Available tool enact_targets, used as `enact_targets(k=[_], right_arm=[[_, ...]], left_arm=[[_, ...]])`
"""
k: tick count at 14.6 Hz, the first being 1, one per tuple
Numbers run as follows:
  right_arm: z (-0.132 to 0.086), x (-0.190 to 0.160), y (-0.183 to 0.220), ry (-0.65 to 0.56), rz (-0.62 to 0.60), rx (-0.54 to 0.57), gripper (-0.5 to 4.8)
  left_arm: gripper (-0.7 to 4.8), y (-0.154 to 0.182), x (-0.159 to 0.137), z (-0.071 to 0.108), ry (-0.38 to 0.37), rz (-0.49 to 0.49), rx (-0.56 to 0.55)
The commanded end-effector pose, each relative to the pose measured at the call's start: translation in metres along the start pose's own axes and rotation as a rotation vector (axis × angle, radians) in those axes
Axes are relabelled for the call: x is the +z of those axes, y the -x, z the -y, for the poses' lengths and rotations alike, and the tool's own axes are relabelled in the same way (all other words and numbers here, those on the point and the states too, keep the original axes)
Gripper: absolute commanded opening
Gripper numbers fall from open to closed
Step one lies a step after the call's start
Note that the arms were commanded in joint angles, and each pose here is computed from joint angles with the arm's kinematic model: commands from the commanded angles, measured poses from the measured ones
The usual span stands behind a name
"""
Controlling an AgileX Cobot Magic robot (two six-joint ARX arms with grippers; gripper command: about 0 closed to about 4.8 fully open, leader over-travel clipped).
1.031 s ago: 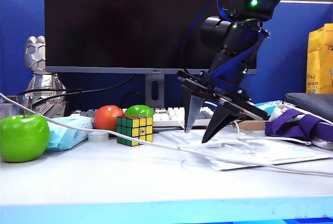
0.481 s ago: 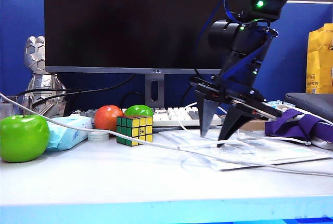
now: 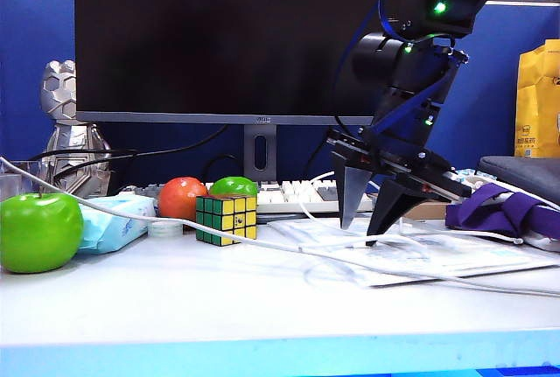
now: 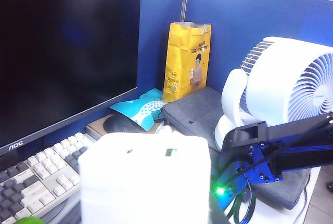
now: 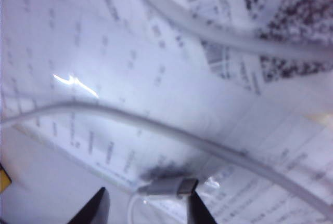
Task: Pick up the Type-C charging cable and the charging base, insert one end of the Type-C charger into the corresponding slot on the base, and finally place the plugged-in charger back on the table.
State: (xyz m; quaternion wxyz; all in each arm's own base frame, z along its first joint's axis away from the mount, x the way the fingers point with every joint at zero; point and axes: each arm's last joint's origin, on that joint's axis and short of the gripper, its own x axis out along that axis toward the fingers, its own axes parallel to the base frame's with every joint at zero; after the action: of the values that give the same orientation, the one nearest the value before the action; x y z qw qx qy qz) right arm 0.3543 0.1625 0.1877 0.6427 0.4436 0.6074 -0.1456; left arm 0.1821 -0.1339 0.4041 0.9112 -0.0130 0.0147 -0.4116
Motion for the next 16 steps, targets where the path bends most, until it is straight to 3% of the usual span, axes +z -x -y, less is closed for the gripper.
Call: enact_targets(k=[1, 8, 9, 10, 12, 14, 16], right_arm=[[-0.0019, -0.0017, 0.0014, -0.009, 0.01, 0.008, 1.97], [-0.003, -0.008, -0.005, -0.002, 0.007, -0.004, 1.97], [-0.0027, -0.0076, -0.0049, -0.007, 0.021, -0.009, 1.59], [-0.0022, -0.0074, -0.0049, -0.007, 0.029, -0.015, 0.78], [-0.0021, -0.0073, -0.0051, 0.0, 0.032, -0.016, -0.05], [-0.0021, -0.0072, -0.005, 0.067, 0.033, -0.018, -0.05], [-0.0026, -0.0075, -0.0033, 0.259, 0.016, -0.01, -0.05]], left_arm=[[-0.05, 0.0021, 0.0055, 0.001, -0.008, 0.039, -0.007], [-0.05, 0.0022, 0.0075, 0.0017, -0.013, 0.058, -0.028], [-0.05, 0.0022, 0.0075, 0.0018, -0.013, 0.058, -0.03], [-0.05, 0.0022, 0.0075, 0.0018, -0.013, 0.058, -0.03], [-0.05, 0.0022, 0.0075, 0.0018, -0.013, 0.059, -0.03], [-0.05, 0.0022, 0.0075, 0.0017, -0.013, 0.058, -0.03], [-0.05, 0.0022, 0.0075, 0.0018, -0.013, 0.058, -0.03]])
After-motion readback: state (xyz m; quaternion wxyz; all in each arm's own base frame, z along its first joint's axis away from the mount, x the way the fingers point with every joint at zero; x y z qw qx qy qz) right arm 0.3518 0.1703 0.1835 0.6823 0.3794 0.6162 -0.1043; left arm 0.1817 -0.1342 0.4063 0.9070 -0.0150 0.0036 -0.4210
